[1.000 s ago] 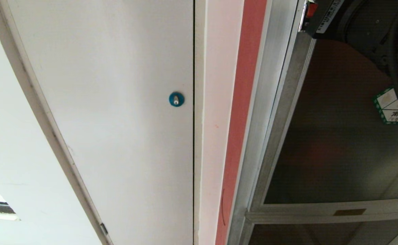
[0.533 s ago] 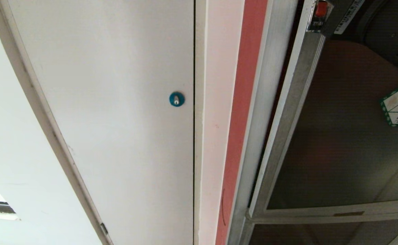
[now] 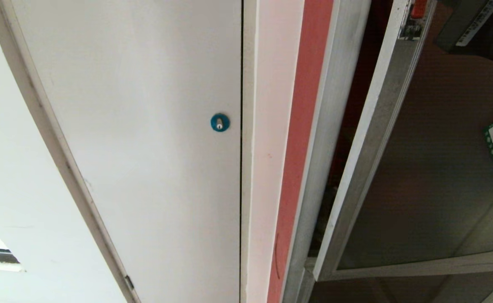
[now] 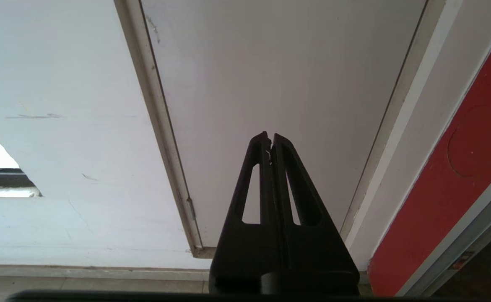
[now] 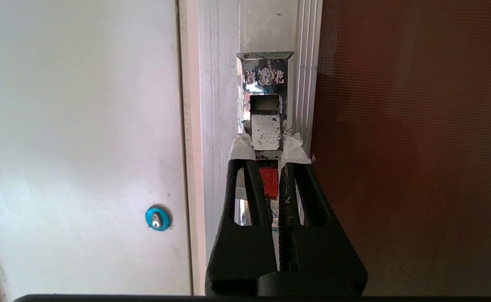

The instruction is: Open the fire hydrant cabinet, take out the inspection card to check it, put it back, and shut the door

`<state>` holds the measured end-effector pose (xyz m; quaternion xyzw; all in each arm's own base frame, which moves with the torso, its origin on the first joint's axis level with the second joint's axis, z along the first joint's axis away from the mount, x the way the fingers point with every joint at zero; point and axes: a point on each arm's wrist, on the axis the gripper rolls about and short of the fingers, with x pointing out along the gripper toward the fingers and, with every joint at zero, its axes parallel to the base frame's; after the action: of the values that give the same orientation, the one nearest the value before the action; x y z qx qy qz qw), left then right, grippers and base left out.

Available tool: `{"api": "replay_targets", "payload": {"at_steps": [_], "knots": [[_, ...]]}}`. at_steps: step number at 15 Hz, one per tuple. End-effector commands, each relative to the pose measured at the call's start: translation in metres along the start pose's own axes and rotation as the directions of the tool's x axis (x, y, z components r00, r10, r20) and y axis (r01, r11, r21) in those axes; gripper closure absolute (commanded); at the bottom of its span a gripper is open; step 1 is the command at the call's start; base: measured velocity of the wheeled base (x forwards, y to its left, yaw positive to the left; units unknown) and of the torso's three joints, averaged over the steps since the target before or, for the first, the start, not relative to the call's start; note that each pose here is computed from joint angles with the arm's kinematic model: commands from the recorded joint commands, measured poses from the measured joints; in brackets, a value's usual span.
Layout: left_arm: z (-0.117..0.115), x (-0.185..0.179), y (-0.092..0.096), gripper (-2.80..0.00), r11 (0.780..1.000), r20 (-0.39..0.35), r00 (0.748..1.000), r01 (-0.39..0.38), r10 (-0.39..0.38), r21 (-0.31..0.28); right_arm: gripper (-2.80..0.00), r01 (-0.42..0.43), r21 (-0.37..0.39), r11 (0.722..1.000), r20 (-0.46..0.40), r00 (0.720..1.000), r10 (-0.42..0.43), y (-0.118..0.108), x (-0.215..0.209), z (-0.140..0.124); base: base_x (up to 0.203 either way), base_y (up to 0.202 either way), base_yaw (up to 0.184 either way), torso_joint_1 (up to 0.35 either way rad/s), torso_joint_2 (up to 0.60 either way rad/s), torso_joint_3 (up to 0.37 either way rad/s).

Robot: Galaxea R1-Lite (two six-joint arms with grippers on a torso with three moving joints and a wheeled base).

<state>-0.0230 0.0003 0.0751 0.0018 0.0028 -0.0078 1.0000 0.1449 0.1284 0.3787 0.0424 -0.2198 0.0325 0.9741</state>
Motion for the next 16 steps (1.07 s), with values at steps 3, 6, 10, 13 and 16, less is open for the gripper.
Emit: {"api": "replay_targets", "payload": {"at_steps": [3, 6, 10, 13, 16], "knots": [[0.0, 0.0, 0.0, 0.0, 1.0, -0.001, 1.0, 0.0, 0.0, 0.0, 0.0, 0.015, 0.01, 1.0, 0.011, 1.0, -0.015, -0.005, -0.004, 0.004, 0.0, 0.0, 0.0, 0.0, 0.0, 0.0], [0.0, 0.0, 0.0, 0.0, 1.0, -0.001, 1.0, 0.0, 0.0, 0.001, 0.0, 0.007, -0.008, 1.0, -0.01, 1.0, -0.007, -0.002, -0.004, -0.004, 0.0, 0.0, 0.0, 0.0, 0.0, 0.0], [0.0, 0.0, 0.0, 0.0, 1.0, -0.001, 1.0, 0.0, 0.0, 0.001, 0.0, 0.007, -0.01, 1.0, -0.014, 1.0, -0.007, -0.002, -0.004, -0.005, 0.0, 0.0, 0.0, 0.0, 0.0, 0.0], [0.0, 0.0, 0.0, 0.0, 1.0, -0.001, 1.0, 0.0, 0.0, 0.001, -2.8, 0.008, -0.008, 1.0, -0.011, 1.0, -0.008, -0.003, -0.004, -0.004, 0.0, 0.0, 0.0, 0.0, 0.0, 0.0], [0.0, 0.0, 0.0, 0.0, 1.0, 0.001, 1.0, 0.0, 0.0, 0.001, -2.8, 0.008, -0.008, 1.0, -0.011, 1.0, -0.008, -0.003, -0.005, -0.004, 0.0, 0.0, 0.0, 0.0, 0.0, 0.0]]}}
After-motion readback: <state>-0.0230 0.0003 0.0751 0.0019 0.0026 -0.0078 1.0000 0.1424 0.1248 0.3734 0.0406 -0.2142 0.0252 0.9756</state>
